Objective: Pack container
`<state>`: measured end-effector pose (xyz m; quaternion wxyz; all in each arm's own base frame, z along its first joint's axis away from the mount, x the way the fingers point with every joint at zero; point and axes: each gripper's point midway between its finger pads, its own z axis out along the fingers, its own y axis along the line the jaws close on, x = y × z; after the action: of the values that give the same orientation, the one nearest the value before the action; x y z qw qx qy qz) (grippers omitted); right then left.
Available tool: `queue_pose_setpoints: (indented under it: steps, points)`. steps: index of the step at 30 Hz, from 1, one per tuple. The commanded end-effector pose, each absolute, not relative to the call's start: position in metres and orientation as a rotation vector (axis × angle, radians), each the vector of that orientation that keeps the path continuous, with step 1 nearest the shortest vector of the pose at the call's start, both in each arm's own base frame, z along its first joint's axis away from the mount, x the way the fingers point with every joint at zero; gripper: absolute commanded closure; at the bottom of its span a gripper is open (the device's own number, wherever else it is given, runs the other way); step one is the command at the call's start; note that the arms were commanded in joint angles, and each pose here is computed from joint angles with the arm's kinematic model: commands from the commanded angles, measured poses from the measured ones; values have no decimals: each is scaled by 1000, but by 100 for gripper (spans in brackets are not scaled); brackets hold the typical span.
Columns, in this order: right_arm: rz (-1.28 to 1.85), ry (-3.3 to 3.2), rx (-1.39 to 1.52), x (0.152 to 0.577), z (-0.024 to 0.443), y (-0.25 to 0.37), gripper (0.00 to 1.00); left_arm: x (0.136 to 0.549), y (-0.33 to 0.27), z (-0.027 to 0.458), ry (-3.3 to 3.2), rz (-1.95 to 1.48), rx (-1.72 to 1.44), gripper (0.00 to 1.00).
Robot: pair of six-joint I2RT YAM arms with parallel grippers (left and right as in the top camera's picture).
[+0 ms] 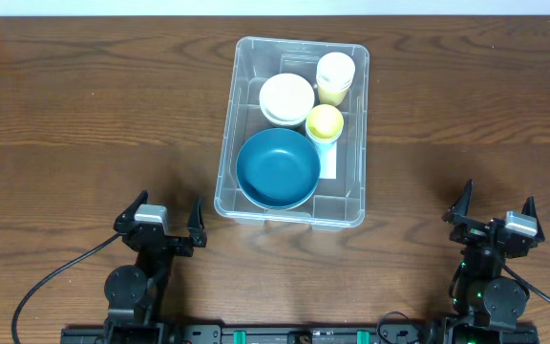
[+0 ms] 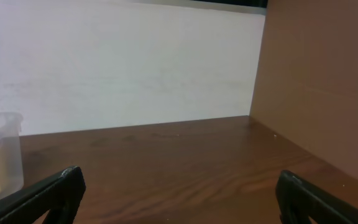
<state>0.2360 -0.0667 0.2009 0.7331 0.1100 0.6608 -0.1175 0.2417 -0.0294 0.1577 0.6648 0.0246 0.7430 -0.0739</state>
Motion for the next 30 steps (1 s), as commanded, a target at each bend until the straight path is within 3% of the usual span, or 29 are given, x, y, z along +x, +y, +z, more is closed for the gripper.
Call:
queue_pose_setpoints:
  steps: [1,10,30]
  points:
    - [-272,1445,276,234,201,-73,1,242,-30,140,1717,-159,63,2]
    - [-277,1614,282,235,160,-73,1,242,-30,139,1717,-159,63,2]
    - [-140,1621,137,244,161,-30,1,242,-30,139,1717,-159,63,2]
